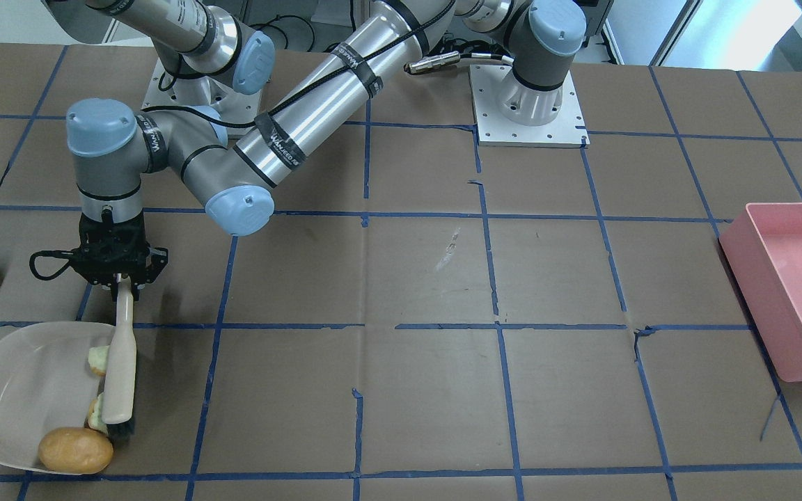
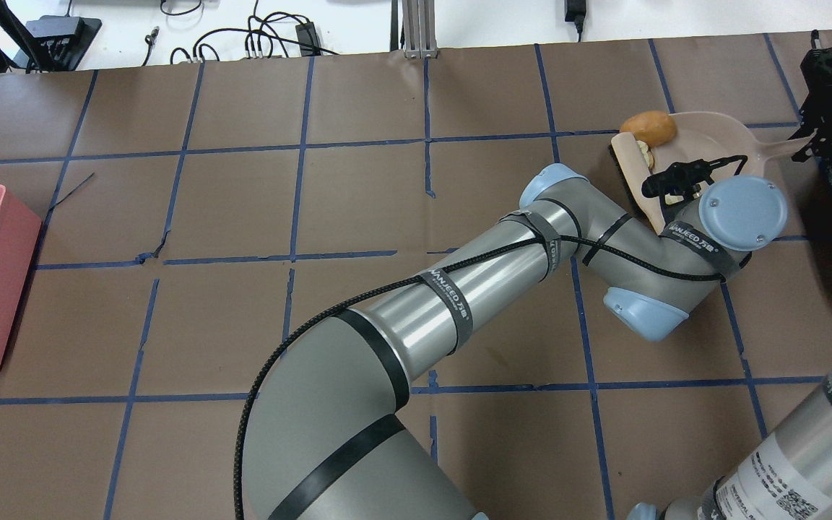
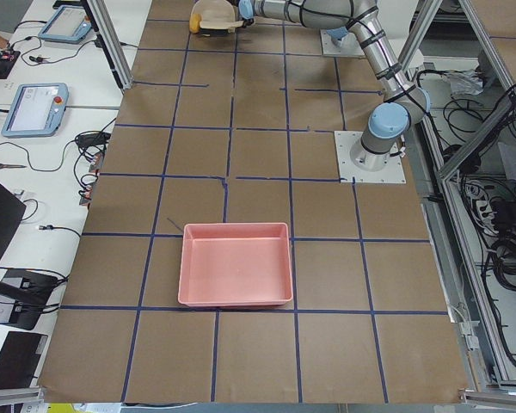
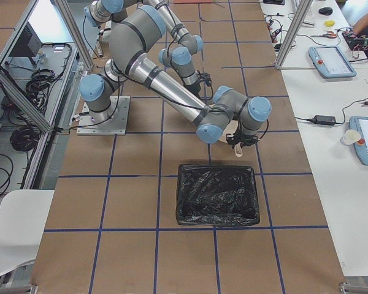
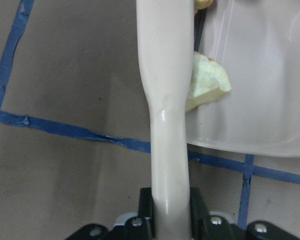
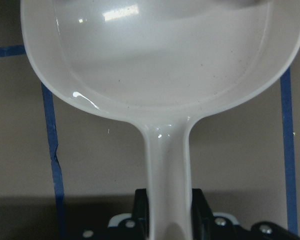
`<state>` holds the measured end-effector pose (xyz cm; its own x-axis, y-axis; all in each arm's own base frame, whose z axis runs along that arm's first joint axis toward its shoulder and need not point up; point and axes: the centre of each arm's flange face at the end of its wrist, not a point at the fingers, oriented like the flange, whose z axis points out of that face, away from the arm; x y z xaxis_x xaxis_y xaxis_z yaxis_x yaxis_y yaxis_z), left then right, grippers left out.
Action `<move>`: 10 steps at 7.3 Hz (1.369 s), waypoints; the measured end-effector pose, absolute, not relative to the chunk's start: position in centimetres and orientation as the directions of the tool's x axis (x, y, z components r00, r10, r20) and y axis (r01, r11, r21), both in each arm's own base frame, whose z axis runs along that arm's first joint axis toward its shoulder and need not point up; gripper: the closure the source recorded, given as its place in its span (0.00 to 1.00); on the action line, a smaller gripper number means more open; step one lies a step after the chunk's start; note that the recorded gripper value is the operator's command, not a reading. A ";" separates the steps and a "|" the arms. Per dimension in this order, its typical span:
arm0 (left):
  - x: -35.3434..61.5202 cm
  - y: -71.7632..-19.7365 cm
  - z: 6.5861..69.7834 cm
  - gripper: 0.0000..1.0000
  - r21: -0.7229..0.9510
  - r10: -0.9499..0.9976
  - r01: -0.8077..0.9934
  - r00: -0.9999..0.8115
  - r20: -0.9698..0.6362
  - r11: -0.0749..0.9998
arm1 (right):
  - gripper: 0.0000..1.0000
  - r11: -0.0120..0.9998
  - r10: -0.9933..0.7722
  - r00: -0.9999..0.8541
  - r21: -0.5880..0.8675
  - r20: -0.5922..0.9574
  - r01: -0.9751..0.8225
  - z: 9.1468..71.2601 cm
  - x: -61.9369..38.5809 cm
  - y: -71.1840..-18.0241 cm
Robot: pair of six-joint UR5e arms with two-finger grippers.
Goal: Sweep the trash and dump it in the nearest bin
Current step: 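Sweep the bread pieces with the brush into the dustpan held by right gripper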
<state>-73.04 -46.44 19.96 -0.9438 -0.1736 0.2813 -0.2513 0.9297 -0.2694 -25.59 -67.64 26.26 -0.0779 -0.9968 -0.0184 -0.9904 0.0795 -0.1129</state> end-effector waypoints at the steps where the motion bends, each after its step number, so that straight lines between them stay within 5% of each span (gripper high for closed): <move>1: -73.3 -46.6 19.7 0.92 -0.273 -0.161 -0.240 -0.946 0.280 0.932 | 1.00 0.074 -0.997 -0.072 -0.132 -0.017 -0.989 26.0 -25.0 -67.8; 10: -73.7 -45.0 21.2 0.92 -0.314 -0.070 -0.134 -0.976 0.207 0.940 | 1.00 0.035 -0.999 -0.041 -0.246 0.018 -0.969 25.4 -21.2 -69.0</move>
<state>-73.73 -45.00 21.18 -0.9758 -0.0696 0.2071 -0.1337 0.9399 -0.3140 -21.24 -69.02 25.43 -0.0412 -0.9990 0.0183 -0.9687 0.0354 -0.2459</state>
